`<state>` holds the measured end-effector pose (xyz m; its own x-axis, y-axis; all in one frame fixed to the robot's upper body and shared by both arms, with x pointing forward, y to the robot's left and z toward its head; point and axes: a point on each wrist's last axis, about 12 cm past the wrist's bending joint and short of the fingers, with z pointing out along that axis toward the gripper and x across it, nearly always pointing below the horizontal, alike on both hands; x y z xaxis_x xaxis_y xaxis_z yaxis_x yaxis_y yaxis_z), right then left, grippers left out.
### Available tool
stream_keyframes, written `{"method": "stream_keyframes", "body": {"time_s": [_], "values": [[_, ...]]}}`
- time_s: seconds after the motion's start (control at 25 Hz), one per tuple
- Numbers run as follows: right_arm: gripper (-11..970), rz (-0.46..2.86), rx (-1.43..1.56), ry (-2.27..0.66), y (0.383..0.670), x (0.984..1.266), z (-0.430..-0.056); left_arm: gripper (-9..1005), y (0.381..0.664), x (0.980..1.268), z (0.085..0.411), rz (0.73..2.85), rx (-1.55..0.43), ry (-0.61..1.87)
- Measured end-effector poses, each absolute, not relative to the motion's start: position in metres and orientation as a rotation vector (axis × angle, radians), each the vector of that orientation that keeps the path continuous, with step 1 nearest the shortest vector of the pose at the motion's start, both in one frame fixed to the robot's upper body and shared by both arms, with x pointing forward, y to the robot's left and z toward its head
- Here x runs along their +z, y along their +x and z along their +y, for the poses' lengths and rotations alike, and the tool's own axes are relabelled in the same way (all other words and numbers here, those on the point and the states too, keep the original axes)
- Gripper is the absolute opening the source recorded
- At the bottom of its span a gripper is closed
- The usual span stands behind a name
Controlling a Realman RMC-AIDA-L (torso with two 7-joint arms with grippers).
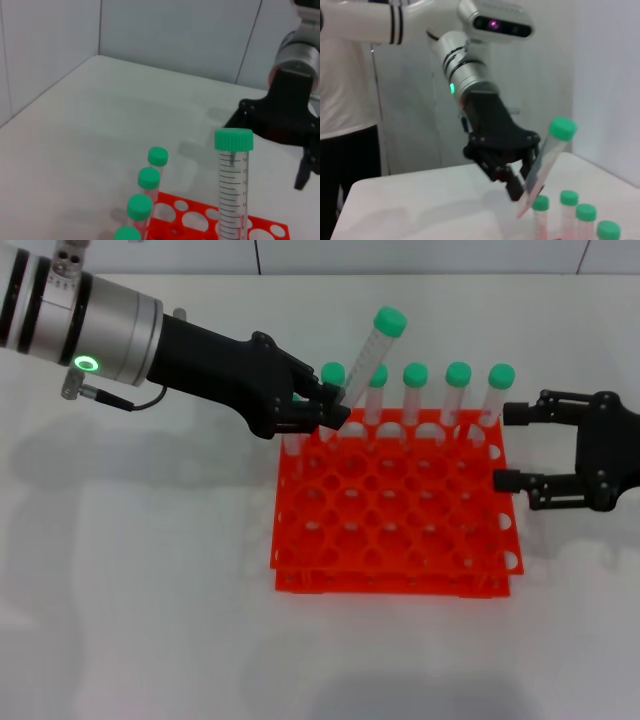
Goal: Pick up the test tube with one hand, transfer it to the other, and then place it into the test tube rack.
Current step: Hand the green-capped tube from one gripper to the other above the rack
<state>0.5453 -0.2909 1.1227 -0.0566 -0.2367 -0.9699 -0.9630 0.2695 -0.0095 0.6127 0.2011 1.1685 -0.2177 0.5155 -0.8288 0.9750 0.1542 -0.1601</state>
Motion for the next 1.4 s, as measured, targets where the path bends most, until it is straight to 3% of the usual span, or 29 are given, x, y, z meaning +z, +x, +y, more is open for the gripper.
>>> {"method": "stream_keyframes", "body": {"time_s": [0.4,0.72,1.4], "values": [[785,1.473,1.054,-0.876,0.551,1.132,-0.288,190,0.608,1.162,0.19,1.722,-0.93,1.501],[784,1.407,1.125,-0.713,0.544,1.119,-0.279,190,0.607,1.157,0.186,1.679,-0.906,1.5],[784,1.289,1.097,-0.677,0.539,1.094,-0.239,190,0.605,1.152,0.175,1.633,-0.898,1.508]]}}
